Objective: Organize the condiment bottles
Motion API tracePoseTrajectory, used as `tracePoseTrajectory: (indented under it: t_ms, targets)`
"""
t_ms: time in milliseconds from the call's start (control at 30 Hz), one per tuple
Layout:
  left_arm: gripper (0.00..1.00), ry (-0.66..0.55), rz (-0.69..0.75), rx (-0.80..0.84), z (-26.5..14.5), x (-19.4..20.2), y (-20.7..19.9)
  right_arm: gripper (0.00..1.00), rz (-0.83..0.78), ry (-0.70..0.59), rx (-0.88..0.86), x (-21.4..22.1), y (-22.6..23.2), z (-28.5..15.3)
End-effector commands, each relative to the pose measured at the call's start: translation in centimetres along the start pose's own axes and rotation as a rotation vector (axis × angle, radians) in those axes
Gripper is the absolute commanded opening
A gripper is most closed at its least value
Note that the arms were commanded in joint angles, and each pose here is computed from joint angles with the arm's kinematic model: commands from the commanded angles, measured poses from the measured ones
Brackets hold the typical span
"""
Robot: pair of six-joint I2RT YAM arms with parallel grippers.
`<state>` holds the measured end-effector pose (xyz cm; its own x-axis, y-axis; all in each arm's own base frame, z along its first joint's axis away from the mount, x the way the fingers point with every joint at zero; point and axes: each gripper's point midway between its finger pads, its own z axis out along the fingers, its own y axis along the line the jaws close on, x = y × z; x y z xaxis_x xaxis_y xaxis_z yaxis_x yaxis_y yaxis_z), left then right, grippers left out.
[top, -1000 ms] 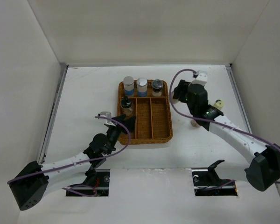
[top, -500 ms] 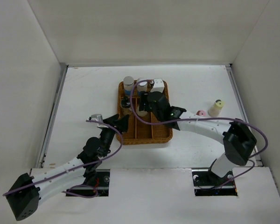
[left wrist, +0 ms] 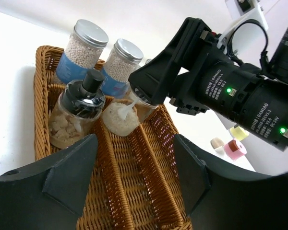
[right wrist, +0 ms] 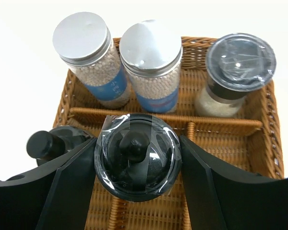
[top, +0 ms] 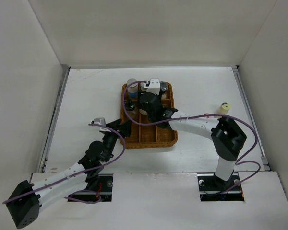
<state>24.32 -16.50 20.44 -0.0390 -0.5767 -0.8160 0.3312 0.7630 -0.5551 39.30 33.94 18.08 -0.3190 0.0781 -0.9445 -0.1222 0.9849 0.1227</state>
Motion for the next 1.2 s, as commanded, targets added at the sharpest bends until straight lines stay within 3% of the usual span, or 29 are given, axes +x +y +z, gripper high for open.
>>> tracePoseTrajectory:
  t_ms: [0, 167, 533, 800, 967, 1067, 1167]
  targets:
    - [0.63, 0.004, -0.016, 0.004, 0.1, 0.3, 0.0, 0.50, 0.009, -0.081, 0.069, -2.3, -1.0, -0.7]
    - [0.63, 0.021, -0.018, 0.010, 0.2, 0.7, -0.2, 0.50, 0.050, -0.059, 0.048, -1.3, -1.8, -1.4]
    - [0.63, 0.029, -0.016, 0.002, 0.4, 1.0, 0.1, 0.52, 0.048, 0.001, 0.044, 1.4, -1.3, 1.6]
    - [0.64, 0.048, -0.007, -0.007, 0.6, 1.6, 0.2, 0.84, 0.076, -0.027, 0.018, -0.7, -1.2, 0.1]
    - [0.64, 0.059, -0.012, -0.001, 0.6, 1.9, 0.0, 0.87, 0.119, -0.070, -0.006, -3.3, -3.2, -4.0]
    - [0.65, 0.058, -0.015, 0.005, 0.6, 1.9, -0.1, 0.79, 0.165, -0.079, 0.013, -3.1, -6.4, -7.1]
    - [0.65, 0.064, -0.017, 0.003, 0.6, 2.1, 0.0, 0.45, 0.252, -0.098, 0.112, -2.4, -12.6, -9.7]
